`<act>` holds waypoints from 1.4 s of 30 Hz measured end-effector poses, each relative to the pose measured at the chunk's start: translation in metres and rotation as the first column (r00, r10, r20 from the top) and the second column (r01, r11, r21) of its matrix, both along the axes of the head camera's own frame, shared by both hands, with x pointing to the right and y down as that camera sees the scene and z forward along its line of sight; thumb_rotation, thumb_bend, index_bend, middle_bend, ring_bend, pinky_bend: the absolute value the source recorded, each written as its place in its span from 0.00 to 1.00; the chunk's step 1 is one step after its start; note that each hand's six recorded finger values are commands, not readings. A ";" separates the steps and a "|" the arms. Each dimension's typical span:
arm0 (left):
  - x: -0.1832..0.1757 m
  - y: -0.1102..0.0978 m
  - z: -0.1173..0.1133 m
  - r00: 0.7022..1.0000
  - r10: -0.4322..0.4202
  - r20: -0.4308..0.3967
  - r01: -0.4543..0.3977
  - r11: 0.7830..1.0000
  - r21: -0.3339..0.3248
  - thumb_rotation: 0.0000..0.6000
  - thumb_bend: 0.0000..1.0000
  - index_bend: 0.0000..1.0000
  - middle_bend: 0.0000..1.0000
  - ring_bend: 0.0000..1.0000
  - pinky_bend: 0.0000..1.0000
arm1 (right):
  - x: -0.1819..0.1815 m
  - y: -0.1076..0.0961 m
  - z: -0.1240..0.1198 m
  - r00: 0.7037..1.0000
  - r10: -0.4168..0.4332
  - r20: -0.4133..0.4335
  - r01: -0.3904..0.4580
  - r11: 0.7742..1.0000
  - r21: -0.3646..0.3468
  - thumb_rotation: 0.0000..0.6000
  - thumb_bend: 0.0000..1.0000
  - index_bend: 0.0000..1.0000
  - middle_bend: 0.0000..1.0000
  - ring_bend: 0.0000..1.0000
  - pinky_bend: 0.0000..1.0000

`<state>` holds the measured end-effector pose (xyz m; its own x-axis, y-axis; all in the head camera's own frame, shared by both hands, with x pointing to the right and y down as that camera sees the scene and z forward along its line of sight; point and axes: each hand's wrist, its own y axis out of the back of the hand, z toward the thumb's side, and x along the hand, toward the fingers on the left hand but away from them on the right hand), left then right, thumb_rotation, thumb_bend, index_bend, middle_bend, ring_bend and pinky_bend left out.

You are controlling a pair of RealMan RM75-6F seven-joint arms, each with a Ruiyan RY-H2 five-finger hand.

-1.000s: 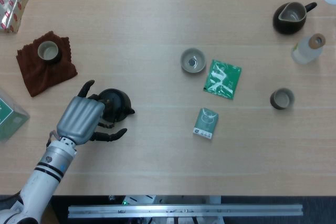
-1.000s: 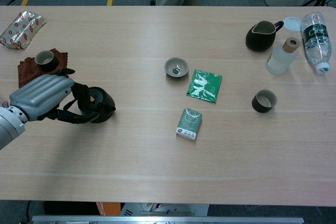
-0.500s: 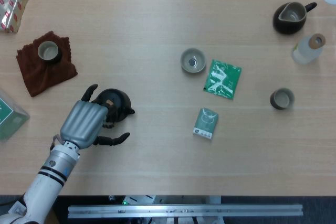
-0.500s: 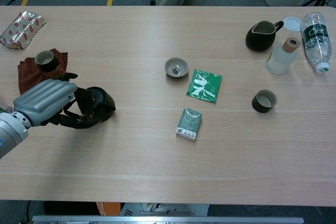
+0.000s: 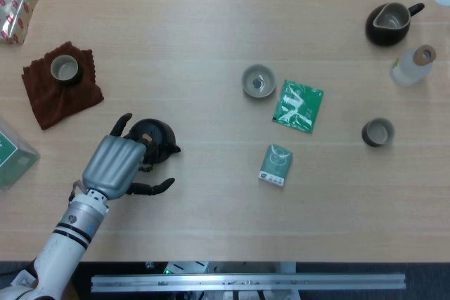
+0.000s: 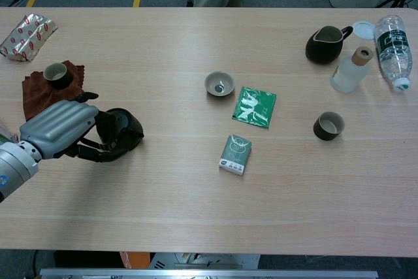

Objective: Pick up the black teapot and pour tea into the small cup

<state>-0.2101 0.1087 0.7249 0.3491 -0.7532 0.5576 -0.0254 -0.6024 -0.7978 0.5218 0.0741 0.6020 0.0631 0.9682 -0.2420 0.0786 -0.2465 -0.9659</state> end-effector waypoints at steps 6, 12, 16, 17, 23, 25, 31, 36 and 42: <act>-0.002 -0.001 0.001 1.000 -0.001 0.001 0.001 1.000 0.004 0.35 0.18 0.47 0.50 0.38 0.06 | 0.000 0.001 -0.001 1.000 0.002 0.001 -0.002 1.000 0.003 1.00 0.14 0.34 0.30 0.18 0.26; -0.004 0.001 0.002 1.000 0.005 0.000 -0.005 1.000 0.006 0.35 0.18 0.48 0.50 0.38 0.06 | 0.000 0.001 -0.002 1.000 0.001 0.000 -0.001 1.000 0.005 1.00 0.14 0.34 0.30 0.18 0.26; -0.005 0.003 0.003 1.000 0.009 -0.001 -0.009 1.000 0.008 0.35 0.18 0.48 0.51 0.38 0.06 | -0.001 0.002 -0.003 1.000 0.002 0.001 -0.002 1.000 0.006 1.00 0.14 0.34 0.30 0.18 0.26; -0.006 0.004 0.004 1.000 0.010 -0.001 -0.010 1.000 0.010 0.35 0.18 0.48 0.51 0.38 0.06 | -0.001 0.003 -0.003 1.000 0.002 0.000 -0.002 1.000 0.007 1.00 0.14 0.34 0.30 0.18 0.26; -0.007 0.003 0.004 1.000 0.009 -0.014 -0.009 1.000 0.030 0.35 0.18 0.48 0.51 0.38 0.06 | -0.002 0.003 -0.005 1.000 0.002 -0.002 -0.002 1.000 0.010 1.00 0.14 0.34 0.30 0.18 0.26; -0.007 0.003 0.003 1.000 0.009 -0.018 -0.008 0.999 0.033 0.35 0.18 0.48 0.51 0.38 0.06 | -0.002 0.003 -0.005 1.000 0.002 -0.002 -0.002 1.000 0.011 1.00 0.14 0.34 0.30 0.18 0.26; -0.008 0.001 0.006 1.000 0.009 -0.023 -0.009 0.999 0.035 0.35 0.18 0.48 0.51 0.38 0.06 | -0.002 0.004 -0.006 1.000 0.005 -0.005 -0.005 1.000 0.012 1.00 0.14 0.34 0.30 0.18 0.26; -0.009 0.001 0.010 1.000 0.009 -0.027 -0.009 0.999 0.036 0.36 0.18 0.48 0.51 0.38 0.06 | -0.002 0.005 -0.007 1.000 0.008 -0.009 -0.008 1.000 0.012 1.00 0.14 0.34 0.30 0.18 0.26; -0.011 0.002 0.012 0.999 0.006 -0.032 -0.005 0.999 0.043 0.36 0.18 0.49 0.51 0.38 0.06 | -0.002 0.005 -0.008 1.000 0.010 -0.009 -0.010 1.000 0.013 1.00 0.14 0.34 0.30 0.18 0.26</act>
<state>-0.2209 0.1107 0.7370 0.3703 -0.7740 0.5136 -0.0479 -0.5681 -0.8216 0.5199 0.0789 0.5941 0.0513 0.9718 -0.2303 0.0721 -0.2336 -0.9697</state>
